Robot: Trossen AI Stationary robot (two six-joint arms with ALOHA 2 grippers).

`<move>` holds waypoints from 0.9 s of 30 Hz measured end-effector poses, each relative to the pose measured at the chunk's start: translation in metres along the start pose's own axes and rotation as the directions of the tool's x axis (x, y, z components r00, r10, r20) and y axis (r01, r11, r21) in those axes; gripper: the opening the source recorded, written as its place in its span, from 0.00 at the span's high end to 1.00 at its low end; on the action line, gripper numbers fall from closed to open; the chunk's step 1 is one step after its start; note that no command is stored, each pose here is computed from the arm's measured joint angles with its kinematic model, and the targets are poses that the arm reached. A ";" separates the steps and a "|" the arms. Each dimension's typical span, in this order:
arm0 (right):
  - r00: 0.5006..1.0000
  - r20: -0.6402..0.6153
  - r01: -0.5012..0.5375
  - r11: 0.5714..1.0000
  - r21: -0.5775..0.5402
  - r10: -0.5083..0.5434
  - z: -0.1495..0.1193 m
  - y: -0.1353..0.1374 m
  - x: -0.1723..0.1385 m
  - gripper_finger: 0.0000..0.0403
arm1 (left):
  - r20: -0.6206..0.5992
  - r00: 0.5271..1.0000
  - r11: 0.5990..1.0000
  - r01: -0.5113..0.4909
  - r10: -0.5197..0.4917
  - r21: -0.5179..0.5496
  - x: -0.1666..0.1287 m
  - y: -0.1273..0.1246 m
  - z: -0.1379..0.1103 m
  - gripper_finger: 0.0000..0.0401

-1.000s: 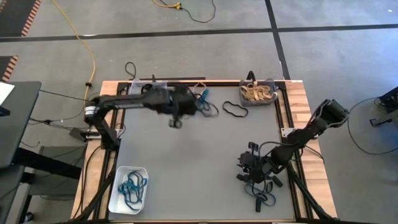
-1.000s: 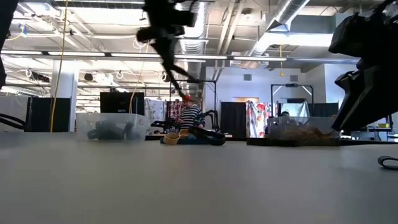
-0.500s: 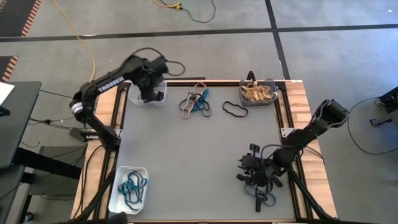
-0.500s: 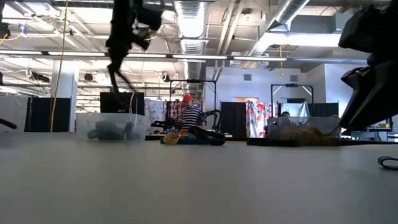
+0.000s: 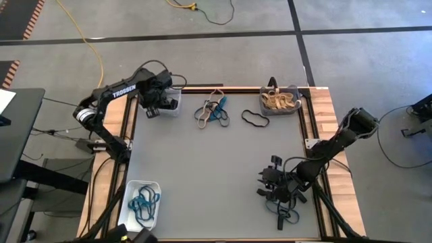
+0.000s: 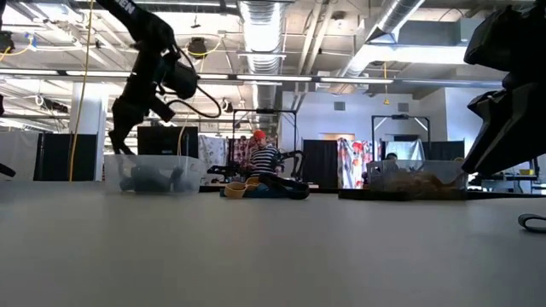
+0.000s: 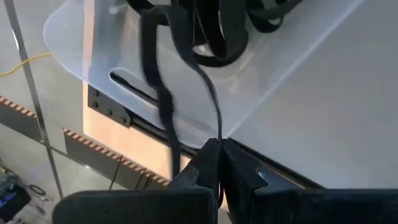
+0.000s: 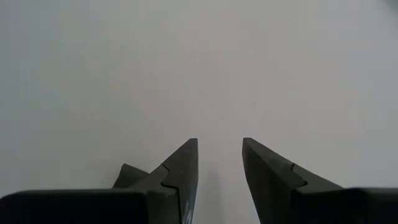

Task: Sort rubber bands into baskets
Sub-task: Put the black rubber band into the transparent bin

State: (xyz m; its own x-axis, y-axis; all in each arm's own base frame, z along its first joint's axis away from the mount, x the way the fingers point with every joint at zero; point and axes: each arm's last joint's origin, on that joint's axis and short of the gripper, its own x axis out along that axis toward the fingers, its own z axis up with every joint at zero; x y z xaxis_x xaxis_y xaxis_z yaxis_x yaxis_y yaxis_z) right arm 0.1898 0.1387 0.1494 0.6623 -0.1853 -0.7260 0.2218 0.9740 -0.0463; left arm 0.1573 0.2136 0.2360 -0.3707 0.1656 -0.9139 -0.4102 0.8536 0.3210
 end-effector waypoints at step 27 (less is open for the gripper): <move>1.000 0.002 0.018 1.000 0.026 -0.018 0.004 -0.005 0.004 0.62 | 0.471 0.880 0.986 0.121 -0.052 -0.117 -0.009 0.003 0.042 0.47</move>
State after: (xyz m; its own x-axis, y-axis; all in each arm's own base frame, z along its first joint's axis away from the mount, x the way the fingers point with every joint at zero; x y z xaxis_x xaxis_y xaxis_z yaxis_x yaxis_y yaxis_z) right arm 0.1945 0.1330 0.1497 0.6596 -0.2027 -0.7238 0.2518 0.9669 -0.0412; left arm 0.1940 0.2359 0.2345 0.0880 0.3340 -0.9385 -0.5463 0.8039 0.2349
